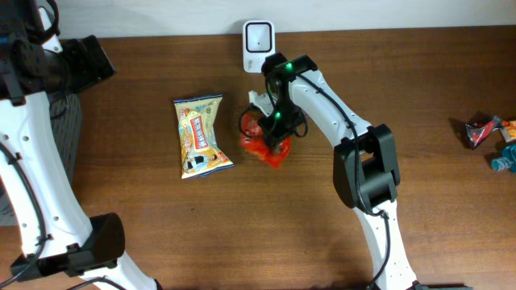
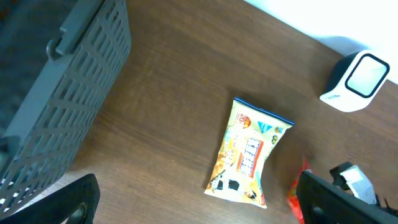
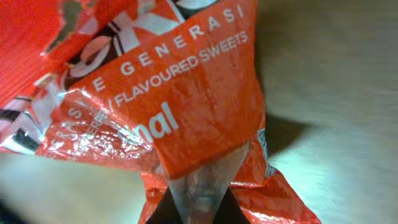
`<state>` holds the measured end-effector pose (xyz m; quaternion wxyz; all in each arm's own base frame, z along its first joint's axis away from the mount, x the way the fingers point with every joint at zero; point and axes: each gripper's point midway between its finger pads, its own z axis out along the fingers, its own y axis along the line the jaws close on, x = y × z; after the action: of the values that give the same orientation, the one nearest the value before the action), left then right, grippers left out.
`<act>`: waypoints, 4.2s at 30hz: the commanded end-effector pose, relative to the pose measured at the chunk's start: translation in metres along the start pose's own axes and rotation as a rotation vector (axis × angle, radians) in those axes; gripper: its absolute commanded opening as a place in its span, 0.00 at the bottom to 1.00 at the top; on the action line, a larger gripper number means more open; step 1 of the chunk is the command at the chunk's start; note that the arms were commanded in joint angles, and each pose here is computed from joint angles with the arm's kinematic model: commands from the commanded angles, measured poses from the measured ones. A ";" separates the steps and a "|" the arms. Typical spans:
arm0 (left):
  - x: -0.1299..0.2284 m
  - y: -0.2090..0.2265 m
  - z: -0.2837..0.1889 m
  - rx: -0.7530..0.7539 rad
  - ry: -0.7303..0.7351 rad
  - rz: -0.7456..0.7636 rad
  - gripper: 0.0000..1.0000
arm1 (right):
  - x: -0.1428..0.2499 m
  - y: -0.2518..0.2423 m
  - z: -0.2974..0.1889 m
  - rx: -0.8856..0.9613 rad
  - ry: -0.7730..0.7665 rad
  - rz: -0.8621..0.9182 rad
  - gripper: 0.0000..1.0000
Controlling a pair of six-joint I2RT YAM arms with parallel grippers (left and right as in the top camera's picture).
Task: Scan the item barcode
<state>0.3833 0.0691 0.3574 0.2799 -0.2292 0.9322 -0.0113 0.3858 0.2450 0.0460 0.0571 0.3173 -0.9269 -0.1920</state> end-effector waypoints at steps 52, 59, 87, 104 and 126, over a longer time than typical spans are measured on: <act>-0.001 0.002 -0.002 -0.005 -0.008 0.007 0.99 | 0.325 -0.400 -0.247 0.832 -0.518 1.573 0.04; -0.001 0.002 -0.002 -0.006 -0.009 0.007 0.99 | 0.352 -0.398 -0.231 0.805 -0.448 1.624 0.91; -0.001 0.002 -0.002 -0.006 -0.008 0.007 0.99 | -0.096 0.030 0.071 0.028 -0.331 0.347 0.04; -0.001 0.002 -0.002 -0.005 -0.008 0.007 0.99 | 0.019 -0.032 0.033 0.613 0.002 0.404 0.04; -0.001 0.002 -0.002 -0.005 -0.008 0.007 0.99 | 0.001 -0.072 -0.023 0.679 -0.038 0.230 0.04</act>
<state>0.3833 0.0688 0.3570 0.2792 -0.2289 0.9325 -0.0113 0.4046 0.1913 0.0200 -0.0103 0.1436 -0.9848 0.0974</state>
